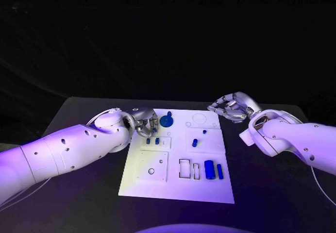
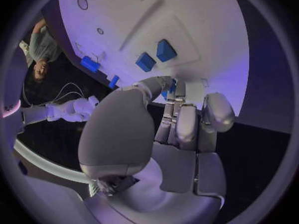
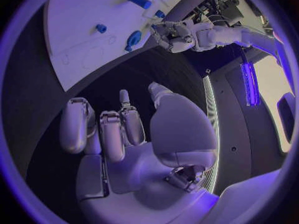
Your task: Assemble the parts on the task board
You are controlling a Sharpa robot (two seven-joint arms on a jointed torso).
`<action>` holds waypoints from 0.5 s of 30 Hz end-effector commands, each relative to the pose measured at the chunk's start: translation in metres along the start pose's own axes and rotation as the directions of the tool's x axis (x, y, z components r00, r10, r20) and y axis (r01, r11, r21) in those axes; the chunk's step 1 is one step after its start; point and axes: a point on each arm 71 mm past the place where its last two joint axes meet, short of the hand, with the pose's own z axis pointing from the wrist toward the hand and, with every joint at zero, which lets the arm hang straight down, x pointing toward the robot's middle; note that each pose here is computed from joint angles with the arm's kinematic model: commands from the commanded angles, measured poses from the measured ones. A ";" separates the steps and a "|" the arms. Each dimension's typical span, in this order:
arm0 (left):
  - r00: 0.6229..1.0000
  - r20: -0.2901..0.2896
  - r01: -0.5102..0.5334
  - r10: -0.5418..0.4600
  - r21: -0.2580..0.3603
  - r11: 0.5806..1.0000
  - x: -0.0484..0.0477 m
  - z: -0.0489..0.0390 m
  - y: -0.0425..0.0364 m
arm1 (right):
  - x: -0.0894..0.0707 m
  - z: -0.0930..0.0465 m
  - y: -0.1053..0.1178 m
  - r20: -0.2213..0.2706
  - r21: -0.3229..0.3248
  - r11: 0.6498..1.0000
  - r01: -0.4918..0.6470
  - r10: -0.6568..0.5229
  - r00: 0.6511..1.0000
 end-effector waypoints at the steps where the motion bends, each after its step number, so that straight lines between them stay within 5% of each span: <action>1: 1.000 -0.020 0.003 -0.003 0.007 1.000 0.0032 0.0002 -0.0020 | 0.001 0.000 0.001 -0.006 -0.010 1.000 0.004 -0.004 1.000; 15: 1.000 0.008 0.008 -0.008 0.018 1.000 0.0013 0.0007 -0.0032 | 0.001 0.000 0.001 -0.005 -0.009 1.000 0.004 -0.004 1.000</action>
